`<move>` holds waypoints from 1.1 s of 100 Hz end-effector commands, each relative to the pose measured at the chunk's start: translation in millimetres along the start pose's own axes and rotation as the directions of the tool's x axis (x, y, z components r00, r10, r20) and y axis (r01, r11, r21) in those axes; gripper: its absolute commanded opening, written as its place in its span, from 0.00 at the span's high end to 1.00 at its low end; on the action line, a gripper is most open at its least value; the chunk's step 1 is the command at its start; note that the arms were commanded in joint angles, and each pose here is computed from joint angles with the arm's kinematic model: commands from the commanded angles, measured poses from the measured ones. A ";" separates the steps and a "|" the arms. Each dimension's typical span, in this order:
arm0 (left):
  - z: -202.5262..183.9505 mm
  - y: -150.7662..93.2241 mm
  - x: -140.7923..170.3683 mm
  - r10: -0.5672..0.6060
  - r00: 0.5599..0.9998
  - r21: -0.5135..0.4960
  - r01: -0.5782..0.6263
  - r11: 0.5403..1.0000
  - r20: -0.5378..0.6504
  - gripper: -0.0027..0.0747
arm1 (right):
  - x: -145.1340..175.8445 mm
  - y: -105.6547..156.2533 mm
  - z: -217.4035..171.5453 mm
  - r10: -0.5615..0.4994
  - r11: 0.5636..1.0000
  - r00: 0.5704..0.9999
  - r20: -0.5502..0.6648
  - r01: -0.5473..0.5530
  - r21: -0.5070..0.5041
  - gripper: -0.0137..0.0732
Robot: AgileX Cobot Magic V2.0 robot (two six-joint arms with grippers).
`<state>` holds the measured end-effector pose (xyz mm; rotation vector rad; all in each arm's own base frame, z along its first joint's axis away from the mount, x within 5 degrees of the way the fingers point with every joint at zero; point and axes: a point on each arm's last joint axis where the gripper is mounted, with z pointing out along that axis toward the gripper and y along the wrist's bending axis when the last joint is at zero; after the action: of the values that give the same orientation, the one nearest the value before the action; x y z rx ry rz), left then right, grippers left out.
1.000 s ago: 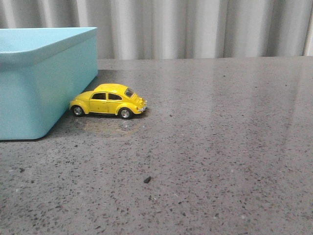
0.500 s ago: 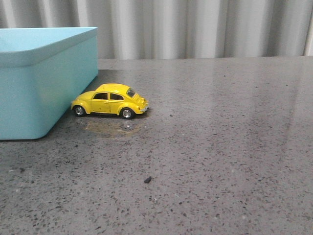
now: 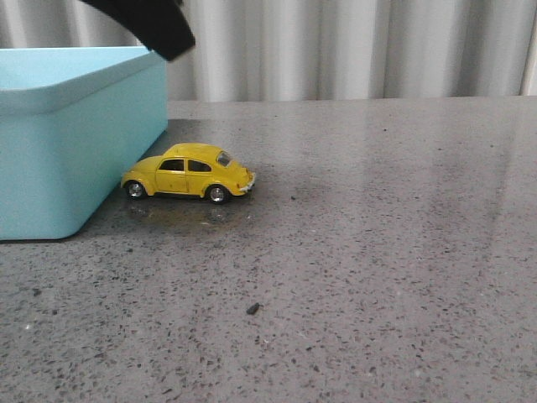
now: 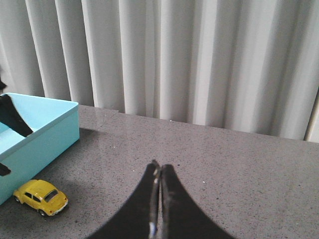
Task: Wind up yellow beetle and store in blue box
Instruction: 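Lower the open left gripper around the beetle beside the box, then close the left gripper on the beetle's sides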
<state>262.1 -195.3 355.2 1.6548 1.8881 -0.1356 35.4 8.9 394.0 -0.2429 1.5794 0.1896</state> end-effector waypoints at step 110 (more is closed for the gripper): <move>85.4 22.4 0.6 0.206 0.975 0.198 -0.187 0.962 -0.080 0.30 | 4.5 -0.3 5.5 -0.022 1.000 1.000 0.001 0.022 0.006 0.90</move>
<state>317.3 -228.3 265.9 2.0855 1.8766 -0.1600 41.2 10.4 374.8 -0.2583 1.6843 0.1795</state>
